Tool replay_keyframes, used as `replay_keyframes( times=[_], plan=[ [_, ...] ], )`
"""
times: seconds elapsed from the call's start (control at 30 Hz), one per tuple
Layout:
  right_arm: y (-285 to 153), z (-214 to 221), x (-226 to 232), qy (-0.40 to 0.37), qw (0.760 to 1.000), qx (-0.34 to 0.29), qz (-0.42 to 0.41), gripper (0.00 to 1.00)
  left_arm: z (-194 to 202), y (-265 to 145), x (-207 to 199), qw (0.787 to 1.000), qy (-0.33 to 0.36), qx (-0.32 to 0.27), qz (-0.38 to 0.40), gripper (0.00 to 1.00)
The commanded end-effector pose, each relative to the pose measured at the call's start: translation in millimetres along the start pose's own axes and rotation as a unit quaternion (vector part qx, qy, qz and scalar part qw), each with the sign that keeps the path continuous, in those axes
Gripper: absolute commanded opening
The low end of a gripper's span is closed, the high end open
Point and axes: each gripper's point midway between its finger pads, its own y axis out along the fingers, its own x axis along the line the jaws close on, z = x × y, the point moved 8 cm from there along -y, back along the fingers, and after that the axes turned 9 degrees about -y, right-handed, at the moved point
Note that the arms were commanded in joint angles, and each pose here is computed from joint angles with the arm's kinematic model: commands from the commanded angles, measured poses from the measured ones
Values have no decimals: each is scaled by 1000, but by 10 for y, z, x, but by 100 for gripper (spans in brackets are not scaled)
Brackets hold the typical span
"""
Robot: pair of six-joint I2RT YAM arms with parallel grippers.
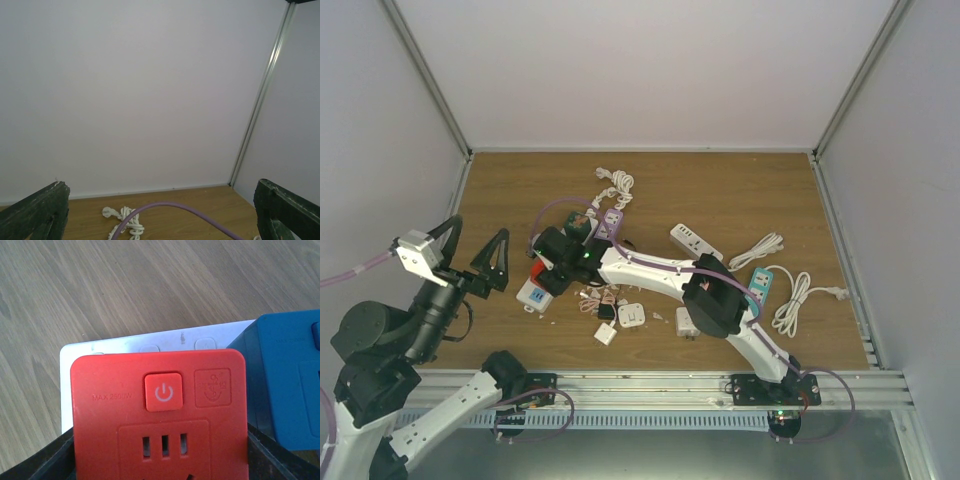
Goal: Insert the plug
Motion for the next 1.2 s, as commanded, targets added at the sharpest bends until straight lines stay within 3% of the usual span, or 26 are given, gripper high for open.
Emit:
replay_keyframes(
  times=[0.0,0.57,0.8,1.17],
  plan=[
    [237,335,-23,1,996,81,29,35,-30,29,-16,1000,-7,-16,3,99],
    [202,408,-90,-8,990,123,64,35,-24,35,-11,1000,-5,-16,0,99],
    [163,464,-29,-45,988,147,25,35,-28,42,-15,1000,-5,-16,0,99],
    [-11,348,-40,-67,988,134,-35,35,-20,69,-21,1000,-2,-12,-1,99]
  ],
)
